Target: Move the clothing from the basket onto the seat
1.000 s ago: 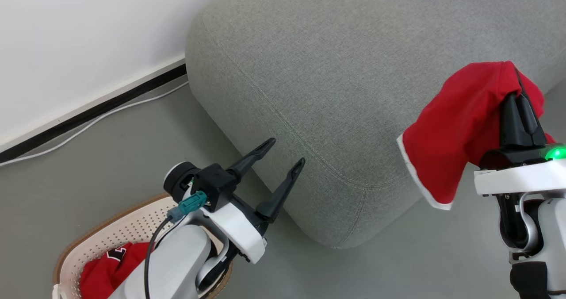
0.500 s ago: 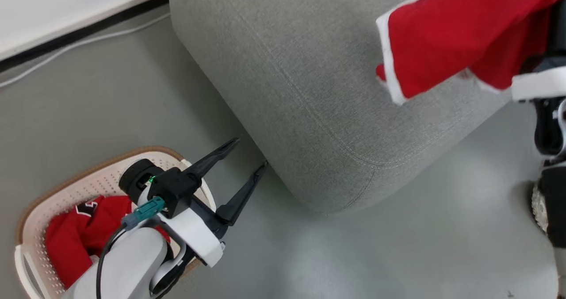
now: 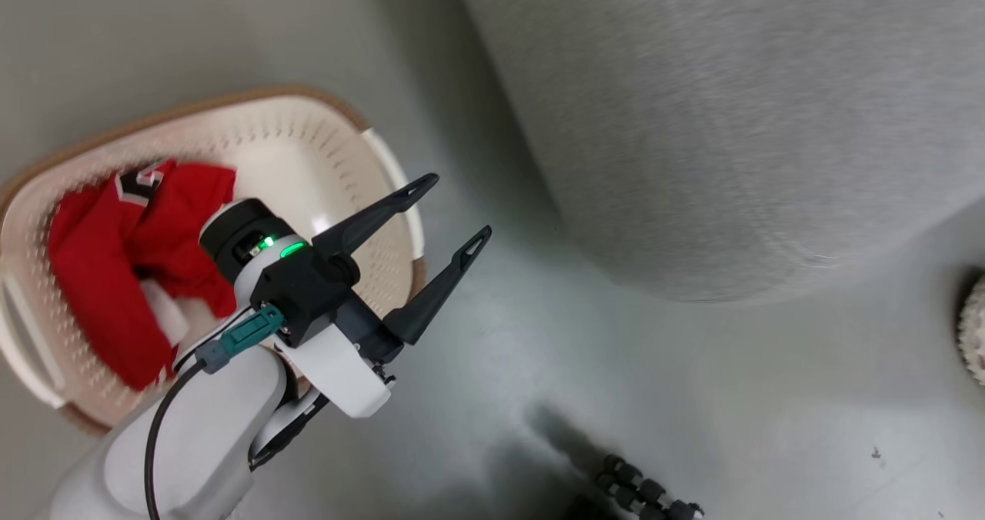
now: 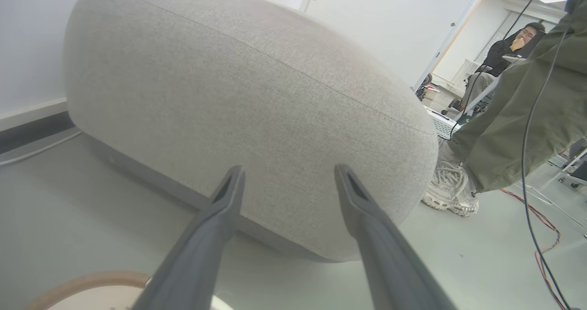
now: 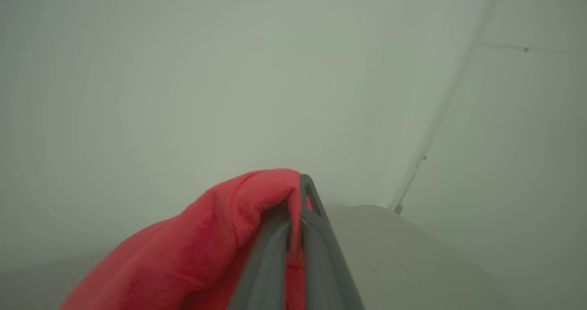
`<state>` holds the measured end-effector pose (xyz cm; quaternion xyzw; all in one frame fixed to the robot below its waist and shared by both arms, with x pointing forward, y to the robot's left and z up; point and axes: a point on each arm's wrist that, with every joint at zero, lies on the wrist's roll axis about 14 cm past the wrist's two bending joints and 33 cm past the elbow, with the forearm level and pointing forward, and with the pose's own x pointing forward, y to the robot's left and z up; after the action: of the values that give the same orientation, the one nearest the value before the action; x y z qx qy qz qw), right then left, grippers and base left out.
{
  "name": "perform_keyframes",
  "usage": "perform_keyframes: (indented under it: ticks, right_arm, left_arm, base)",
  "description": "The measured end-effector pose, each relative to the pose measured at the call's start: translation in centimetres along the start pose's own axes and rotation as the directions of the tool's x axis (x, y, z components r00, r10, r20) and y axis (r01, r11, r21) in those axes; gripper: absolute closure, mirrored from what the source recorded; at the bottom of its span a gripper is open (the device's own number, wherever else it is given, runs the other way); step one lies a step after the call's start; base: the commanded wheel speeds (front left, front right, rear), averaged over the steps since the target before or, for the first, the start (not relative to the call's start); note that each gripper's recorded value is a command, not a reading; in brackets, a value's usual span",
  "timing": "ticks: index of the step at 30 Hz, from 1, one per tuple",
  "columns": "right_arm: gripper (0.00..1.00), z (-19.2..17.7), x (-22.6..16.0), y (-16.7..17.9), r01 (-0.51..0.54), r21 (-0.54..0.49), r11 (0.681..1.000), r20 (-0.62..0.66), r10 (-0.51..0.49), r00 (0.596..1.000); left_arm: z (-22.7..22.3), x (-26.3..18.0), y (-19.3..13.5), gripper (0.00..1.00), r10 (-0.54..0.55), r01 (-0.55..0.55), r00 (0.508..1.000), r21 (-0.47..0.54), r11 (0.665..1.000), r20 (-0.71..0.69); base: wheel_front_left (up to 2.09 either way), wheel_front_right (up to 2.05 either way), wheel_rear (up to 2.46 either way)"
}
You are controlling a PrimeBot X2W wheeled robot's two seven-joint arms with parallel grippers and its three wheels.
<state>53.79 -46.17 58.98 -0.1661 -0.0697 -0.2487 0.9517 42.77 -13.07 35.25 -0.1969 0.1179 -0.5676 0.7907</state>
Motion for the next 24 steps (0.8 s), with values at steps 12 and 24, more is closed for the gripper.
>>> perform_keyframes:
  ticks: [12, 24]
  right_arm:
    - [1.00, -10.6, 6.1, 2.3, 0.095, -0.108, 0.990, -0.130, -0.109, 0.986]
    - [0.00, -20.1, 2.9, 15.8, -0.136, 0.030, 0.990, -0.303, 0.139, 0.943]
  left_arm:
    - [-5.9, -5.7, 6.0, 0.00, 0.201, -0.208, 0.976, -0.099, 0.973, -0.079]
    - [-4.6, -6.6, 7.7, 0.00, 0.309, -0.311, 0.950, -0.113, 0.944, -0.037]
  base:
    - [0.00, 0.00, 0.00]
    - [0.00, 0.00, 0.00]
